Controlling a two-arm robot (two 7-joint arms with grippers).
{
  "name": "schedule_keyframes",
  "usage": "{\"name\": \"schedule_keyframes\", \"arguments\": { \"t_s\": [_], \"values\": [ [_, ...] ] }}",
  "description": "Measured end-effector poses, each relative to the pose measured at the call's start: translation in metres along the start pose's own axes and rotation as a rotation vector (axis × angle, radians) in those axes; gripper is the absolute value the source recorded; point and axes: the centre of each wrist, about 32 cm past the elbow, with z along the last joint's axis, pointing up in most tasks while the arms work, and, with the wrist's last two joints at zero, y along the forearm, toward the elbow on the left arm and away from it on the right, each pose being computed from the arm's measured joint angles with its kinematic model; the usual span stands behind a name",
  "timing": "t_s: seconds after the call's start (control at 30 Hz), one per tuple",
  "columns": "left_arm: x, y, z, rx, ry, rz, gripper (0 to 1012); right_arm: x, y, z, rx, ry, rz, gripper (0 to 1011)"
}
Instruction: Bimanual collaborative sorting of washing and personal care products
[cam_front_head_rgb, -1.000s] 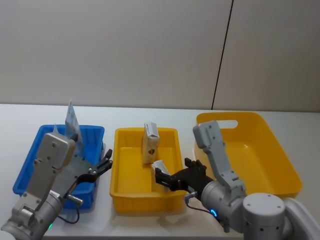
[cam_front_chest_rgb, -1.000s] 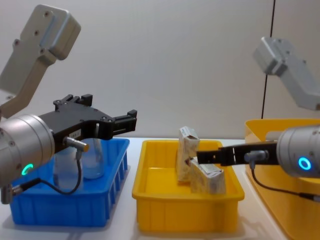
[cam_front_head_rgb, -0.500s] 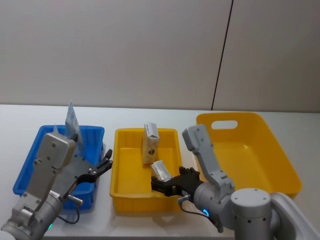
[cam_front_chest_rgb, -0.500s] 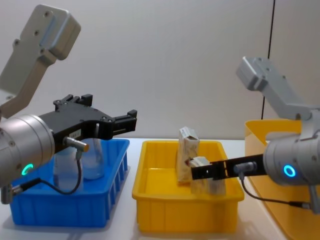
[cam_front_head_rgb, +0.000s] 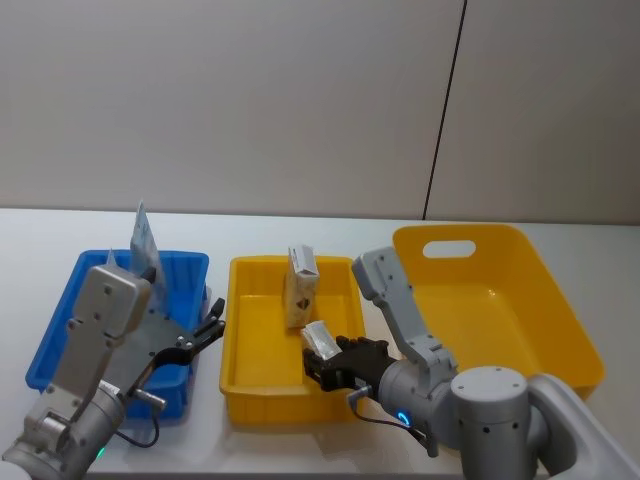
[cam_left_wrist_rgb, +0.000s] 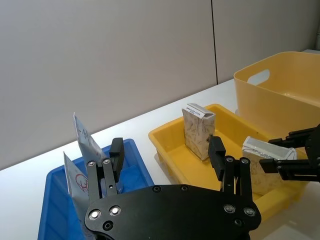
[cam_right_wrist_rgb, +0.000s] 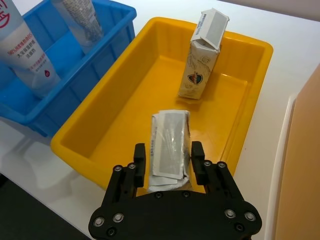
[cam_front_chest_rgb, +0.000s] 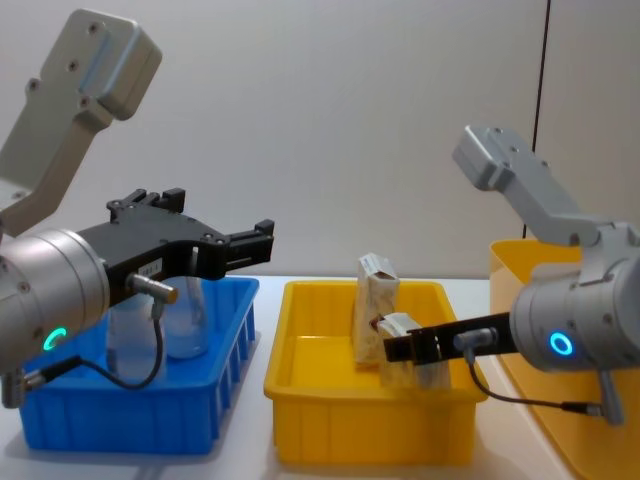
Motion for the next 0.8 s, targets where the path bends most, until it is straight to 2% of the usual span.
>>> {"name": "schedule_keyframes", "arguments": {
  "t_s": [0.27,0.63,0.8],
  "values": [
    [0.0000,0.0000,0.0000,0.000,0.000,0.000,1001,0.0025,0.0027,0.0008,-0.019,0.008,-0.020,314],
    [0.0000,0.0000,0.0000,0.000,0.000,0.000,1001,0.0032,-0.0002,0.0022,-0.023,0.008,-0.062,244],
    [0.0000,0.0000,0.0000,0.000,0.000,0.000,1001,0.0029,-0.0046,0.0031,0.003,-0.015,-0.079,205]
  ]
}}
